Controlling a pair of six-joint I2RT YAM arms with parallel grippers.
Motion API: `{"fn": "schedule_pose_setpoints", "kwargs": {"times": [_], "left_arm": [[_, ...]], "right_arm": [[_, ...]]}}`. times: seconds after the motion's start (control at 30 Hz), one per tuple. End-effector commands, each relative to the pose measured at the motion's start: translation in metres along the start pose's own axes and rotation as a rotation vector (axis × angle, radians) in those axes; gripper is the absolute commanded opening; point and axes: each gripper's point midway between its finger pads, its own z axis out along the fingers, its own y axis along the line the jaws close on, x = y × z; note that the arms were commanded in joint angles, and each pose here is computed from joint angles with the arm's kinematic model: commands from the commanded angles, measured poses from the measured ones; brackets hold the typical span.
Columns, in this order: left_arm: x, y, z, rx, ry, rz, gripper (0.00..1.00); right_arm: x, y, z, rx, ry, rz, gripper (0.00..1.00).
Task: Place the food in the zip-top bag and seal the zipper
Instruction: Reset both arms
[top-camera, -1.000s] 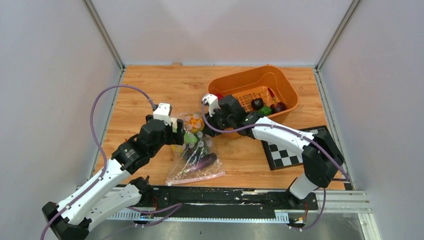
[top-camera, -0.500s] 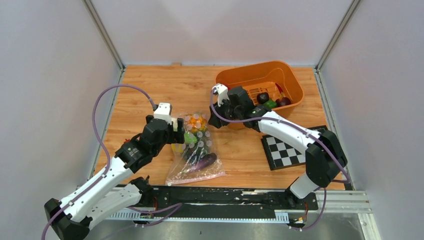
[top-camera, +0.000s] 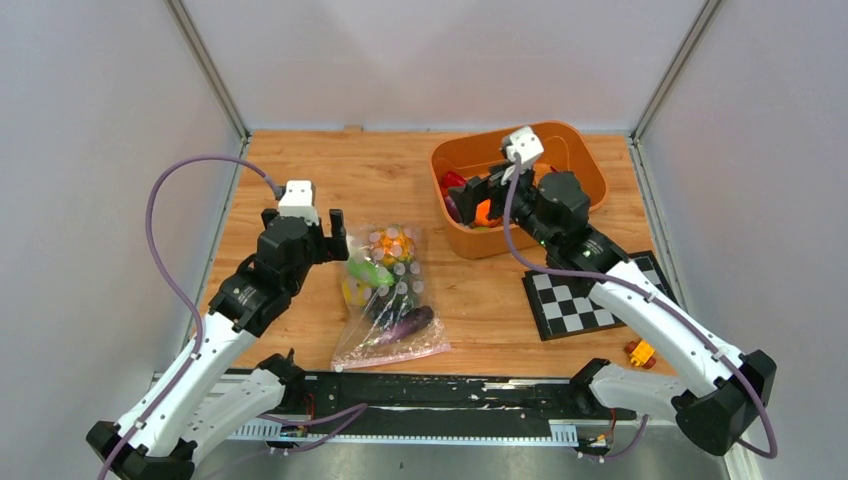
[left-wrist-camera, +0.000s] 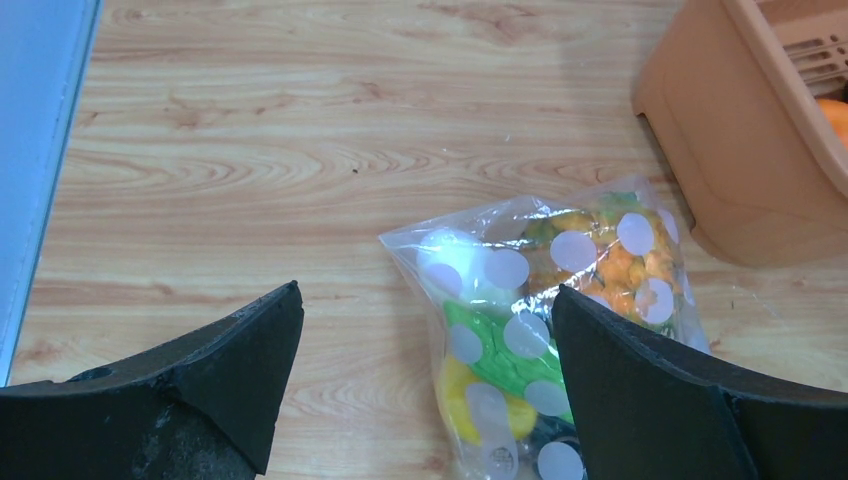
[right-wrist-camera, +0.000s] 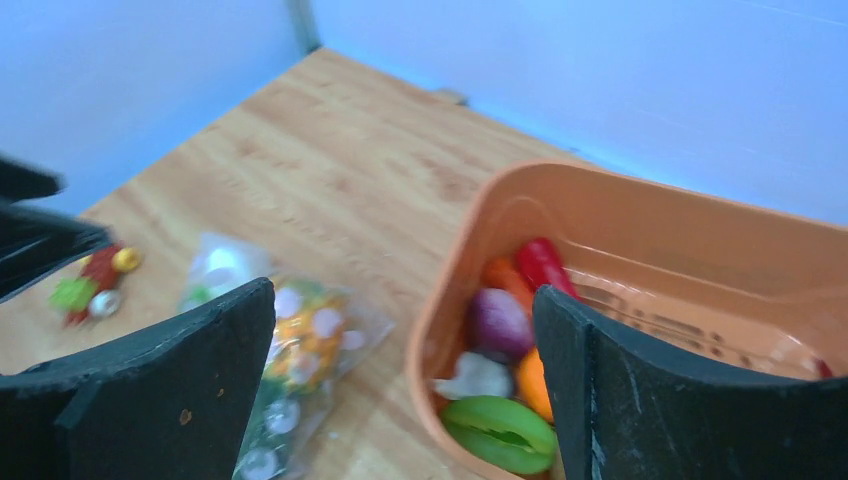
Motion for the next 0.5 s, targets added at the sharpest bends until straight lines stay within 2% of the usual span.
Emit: {"fn": "schedule_pose_setpoints", "kwargs": {"times": [0.0, 0.17, 0.27, 0.47], "left_arm": [[-0.028, -0.002, -0.003, 0.026, -0.056, -0.007, 1.00], [-0.038, 0.002, -0.002, 0.041, -0.071, -0.031, 1.00], [-0.043, 0.007, 0.000, 0.052, -0.068, -0.058, 1.00], [-0.054, 0.028, 0.004, 0.050, -0.081, -0.162, 1.00]], "right_arm": [[0.002, -0.063, -0.015, 0.309, -0.058, 0.074, 1.00], [0.011, -0.097, -0.051, 0.463, -0.103, 0.159, 1.00], [0.022, -0.108, -0.066, 0.488, -0.110, 0.182, 1.00], [0.053, -0.142, -0.085, 0.574, 0.036, 0.189, 1.00]]}}
